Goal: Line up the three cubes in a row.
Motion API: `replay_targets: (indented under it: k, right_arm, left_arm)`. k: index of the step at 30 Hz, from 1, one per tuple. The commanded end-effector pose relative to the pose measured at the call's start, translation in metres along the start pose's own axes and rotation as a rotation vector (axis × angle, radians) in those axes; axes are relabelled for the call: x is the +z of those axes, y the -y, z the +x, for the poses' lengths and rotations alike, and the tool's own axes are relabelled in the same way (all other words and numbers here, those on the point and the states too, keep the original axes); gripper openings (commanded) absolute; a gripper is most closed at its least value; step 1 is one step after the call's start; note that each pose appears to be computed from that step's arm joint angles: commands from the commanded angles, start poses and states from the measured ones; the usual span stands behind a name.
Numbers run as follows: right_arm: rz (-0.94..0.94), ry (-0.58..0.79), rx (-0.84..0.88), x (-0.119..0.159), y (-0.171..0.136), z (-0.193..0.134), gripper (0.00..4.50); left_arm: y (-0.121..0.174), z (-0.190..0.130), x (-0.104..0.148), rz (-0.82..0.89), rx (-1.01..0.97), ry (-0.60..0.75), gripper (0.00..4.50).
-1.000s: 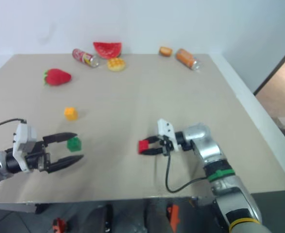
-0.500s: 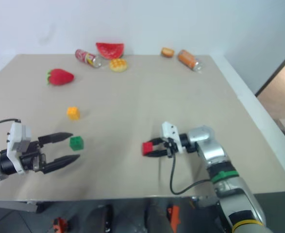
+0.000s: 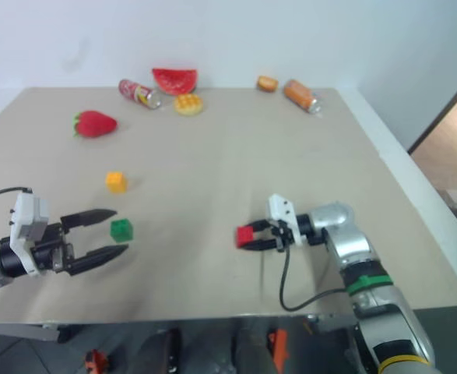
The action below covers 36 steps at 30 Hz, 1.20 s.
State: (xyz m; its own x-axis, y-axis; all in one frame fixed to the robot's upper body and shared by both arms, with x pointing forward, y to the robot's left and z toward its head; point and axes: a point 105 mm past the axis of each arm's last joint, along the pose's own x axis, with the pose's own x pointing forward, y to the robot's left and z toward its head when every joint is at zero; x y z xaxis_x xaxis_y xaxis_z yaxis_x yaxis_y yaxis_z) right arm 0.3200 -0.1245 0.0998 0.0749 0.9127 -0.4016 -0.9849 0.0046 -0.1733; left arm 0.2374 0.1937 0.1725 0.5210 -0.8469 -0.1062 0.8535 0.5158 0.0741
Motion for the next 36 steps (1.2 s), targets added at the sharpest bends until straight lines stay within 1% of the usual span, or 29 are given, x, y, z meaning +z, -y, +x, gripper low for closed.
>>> replay_targets:
  k: [1, 2, 7, 12, 16, 18, 20, 23, 26, 30, 31, 34, 36]
  right_arm:
    - [-0.013, -0.017, -0.041, -0.003, 0.006, 0.001, 3.08]
    - [-0.013, -0.025, -0.032, -0.004, 0.005, 0.001, 3.35]
    - [0.022, -0.039, 0.008, -0.001, 0.0, -0.011, 3.35]
    - [0.003, -0.084, -0.044, 0.007, 0.009, -0.044, 3.35]
    - [-0.045, -0.087, -0.139, 0.022, 0.023, -0.07, 3.35]
    - [-0.069, -0.072, -0.175, 0.03, 0.028, -0.078, 3.35]
    - [-0.1, -0.012, -0.229, 0.049, 0.036, -0.084, 3.35]
    - [-0.132, 0.078, -0.248, 0.073, 0.037, -0.084, 3.35]
    - [-0.138, 0.133, -0.228, 0.087, 0.032, -0.077, 3.35]
    - [-0.157, 0.148, -0.193, 0.095, 0.018, -0.063, 3.35]
    - [-0.157, 0.147, -0.191, 0.096, 0.015, -0.062, 3.35]
    - [-0.154, 0.141, -0.185, 0.098, 0.009, -0.063, 3.35]
    - [-0.153, 0.139, -0.186, 0.099, 0.006, -0.063, 3.35]
  left_arm:
    - [0.004, 0.001, 0.005, 0.019, -0.008, 0.016, 4.5]
    - [0.003, 0.0, 0.004, 0.013, 0.001, 0.016, 4.5]
    - [-0.002, -0.009, -0.008, -0.024, 0.043, 0.0, 4.5]
    - [-0.012, -0.033, -0.034, -0.077, 0.138, -0.063, 4.5]
    - [-0.022, -0.053, -0.047, -0.081, 0.223, -0.087, 4.5]
    - [-0.024, -0.058, -0.051, -0.082, 0.24, -0.094, 4.5]
    - [-0.03, -0.06, -0.057, -0.069, 0.262, -0.1, 4.5]
    - [-0.036, -0.057, -0.065, -0.052, 0.271, -0.116, 4.5]
    - [-0.042, -0.05, -0.07, -0.023, 0.256, -0.114, 4.5]
    - [-0.051, -0.035, -0.076, 0.013, 0.194, -0.138, 4.5]
    - [-0.054, -0.033, -0.077, 0.023, 0.183, -0.145, 4.5]
    - [-0.057, -0.028, -0.09, 0.078, 0.123, -0.228, 4.5]
    - [-0.06, -0.023, -0.091, 0.083, 0.095, -0.229, 4.5]
